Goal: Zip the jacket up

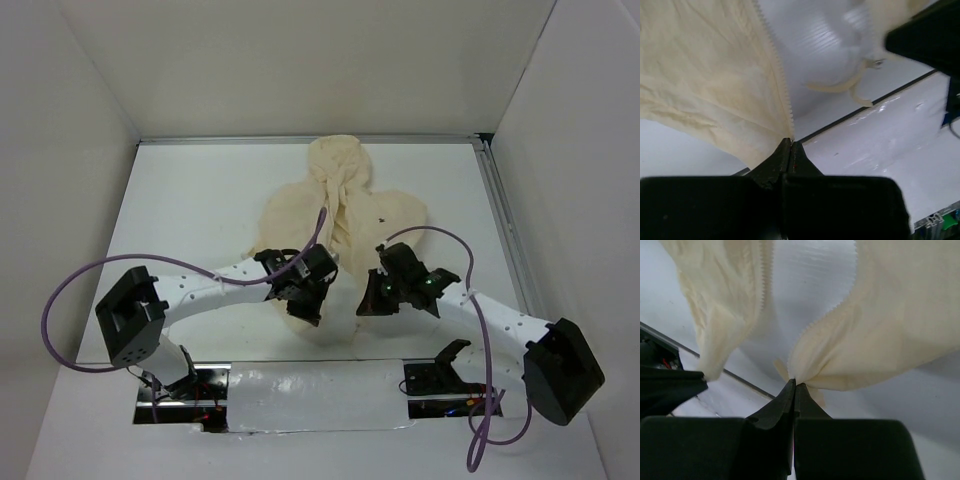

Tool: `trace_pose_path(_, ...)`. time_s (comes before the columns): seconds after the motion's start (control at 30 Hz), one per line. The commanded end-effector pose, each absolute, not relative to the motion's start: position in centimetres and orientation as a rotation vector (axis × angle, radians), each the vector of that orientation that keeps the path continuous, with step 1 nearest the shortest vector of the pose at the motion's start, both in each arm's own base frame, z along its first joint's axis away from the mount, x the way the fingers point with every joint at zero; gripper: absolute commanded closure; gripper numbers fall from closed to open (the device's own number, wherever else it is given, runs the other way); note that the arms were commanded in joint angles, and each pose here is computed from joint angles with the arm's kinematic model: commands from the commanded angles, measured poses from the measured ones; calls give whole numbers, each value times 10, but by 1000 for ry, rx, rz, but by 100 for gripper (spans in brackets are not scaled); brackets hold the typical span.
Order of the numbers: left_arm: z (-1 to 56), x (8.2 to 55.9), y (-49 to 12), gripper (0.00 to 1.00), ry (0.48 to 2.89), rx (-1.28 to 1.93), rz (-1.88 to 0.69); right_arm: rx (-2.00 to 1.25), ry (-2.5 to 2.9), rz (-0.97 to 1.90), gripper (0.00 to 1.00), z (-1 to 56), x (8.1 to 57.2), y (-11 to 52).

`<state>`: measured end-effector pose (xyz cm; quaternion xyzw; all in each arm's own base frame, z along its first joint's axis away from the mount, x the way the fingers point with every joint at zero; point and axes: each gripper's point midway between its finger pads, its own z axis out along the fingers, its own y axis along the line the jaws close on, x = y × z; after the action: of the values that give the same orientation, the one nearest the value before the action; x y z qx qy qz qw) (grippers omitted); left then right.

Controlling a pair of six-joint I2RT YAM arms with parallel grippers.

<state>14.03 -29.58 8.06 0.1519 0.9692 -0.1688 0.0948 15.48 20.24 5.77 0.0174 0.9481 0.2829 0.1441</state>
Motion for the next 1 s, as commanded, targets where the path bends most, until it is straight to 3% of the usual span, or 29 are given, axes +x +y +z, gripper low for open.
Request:
trace_pose_path(0.0, 111, 158, -325, 91, 2769, 394, -592, 34, 2586, 904, 100, 87, 177, 221)
trace_pose_path(0.07, 108, 158, -329, 71, 2782, 398, -597, 50, 2595, 873, 100, 83, 180, 219)
trace_pose_path(0.1, 106, 157, -328, 47, 2793, 403, -592, 45, 2597, 864, 100, 82, 181, 219)
trace_pose_path(0.27, 100, 145, -310, 26, 2856, 346, -527, 35, 2646, 827, 100, 69, 179, 217)
trace_pose_path(0.3, 100, 142, -306, 1, 2858, 341, -524, 36, 2652, 822, 100, 67, 179, 216)
trace_pose_path(0.47, 91, 131, -282, 1, 2905, 233, -468, 44, 2665, 832, 100, 60, 181, 216)
trace_pose_path(0.57, 70, 131, -268, 1, 2962, 168, -299, 53, 2669, 830, 100, 57, 181, 216)
trace_pose_path(0.8, 28, 136, -260, 1, 2981, 227, -112, 53, 2667, 840, 100, 55, 178, 213)
trace_pose_path(0.97, 14, 139, -257, 7, 2944, 313, -31, 56, 2660, 851, 100, 54, 177, 211)
